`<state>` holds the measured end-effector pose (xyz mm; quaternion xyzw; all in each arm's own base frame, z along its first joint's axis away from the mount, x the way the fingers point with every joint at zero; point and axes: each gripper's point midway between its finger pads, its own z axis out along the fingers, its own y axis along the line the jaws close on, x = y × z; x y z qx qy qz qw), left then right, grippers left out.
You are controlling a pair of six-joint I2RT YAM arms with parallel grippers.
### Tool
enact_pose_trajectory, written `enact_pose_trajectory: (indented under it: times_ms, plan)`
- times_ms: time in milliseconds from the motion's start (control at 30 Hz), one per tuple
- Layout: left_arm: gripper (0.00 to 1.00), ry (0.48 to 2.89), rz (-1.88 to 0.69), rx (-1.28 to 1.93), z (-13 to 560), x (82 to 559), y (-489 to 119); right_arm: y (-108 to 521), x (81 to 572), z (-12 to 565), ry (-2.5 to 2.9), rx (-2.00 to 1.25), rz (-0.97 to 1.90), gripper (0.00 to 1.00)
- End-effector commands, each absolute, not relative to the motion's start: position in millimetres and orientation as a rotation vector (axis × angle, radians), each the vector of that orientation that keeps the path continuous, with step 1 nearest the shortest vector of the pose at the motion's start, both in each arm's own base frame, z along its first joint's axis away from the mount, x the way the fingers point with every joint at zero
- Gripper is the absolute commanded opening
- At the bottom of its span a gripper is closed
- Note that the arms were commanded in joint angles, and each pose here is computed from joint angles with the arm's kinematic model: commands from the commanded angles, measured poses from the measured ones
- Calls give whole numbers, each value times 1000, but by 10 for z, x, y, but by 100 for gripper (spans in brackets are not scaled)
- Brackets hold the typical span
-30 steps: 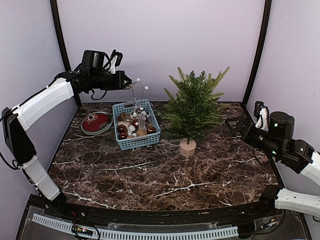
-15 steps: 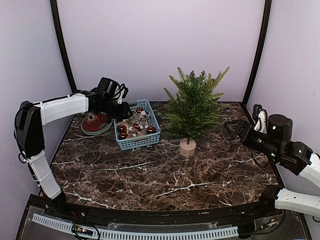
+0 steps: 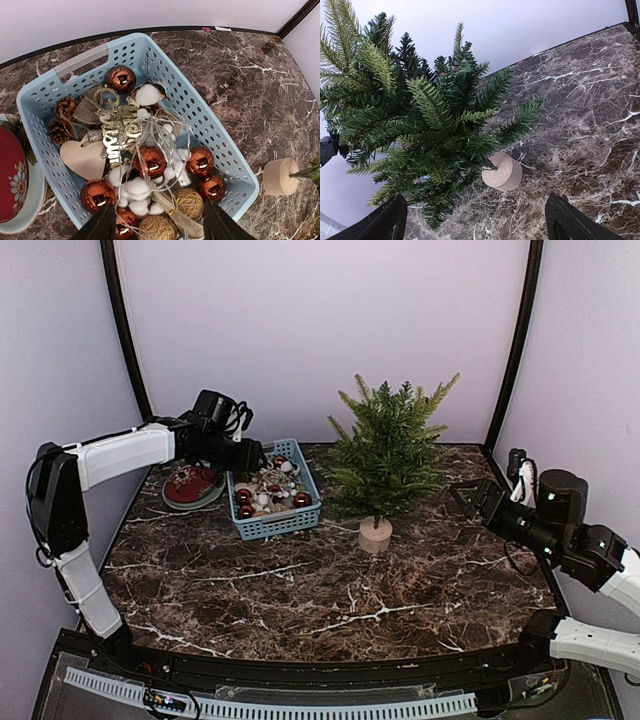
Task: Decorate the small christmas tree
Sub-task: Place the light string in the bin, then pick up the light string from the bin.
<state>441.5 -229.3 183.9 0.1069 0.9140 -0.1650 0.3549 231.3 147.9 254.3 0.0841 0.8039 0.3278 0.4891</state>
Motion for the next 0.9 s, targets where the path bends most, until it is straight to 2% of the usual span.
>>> enact_pose_trajectory:
  times_ms: [0, 400, 867]
  plan:
    - [62, 2404, -478, 260, 1700, 4559, -2394, 1473, 2330, 2621, 1913, 217, 817, 98]
    - [80, 2497, -517, 206, 1266, 4886, -2574, 1470, 2364, 2637, 1920, 213, 789, 99]
    - [83, 2484, -670, 215, 1148, 5013, -2846, 1511, 2418, 2563, 1947, 192, 756, 99]
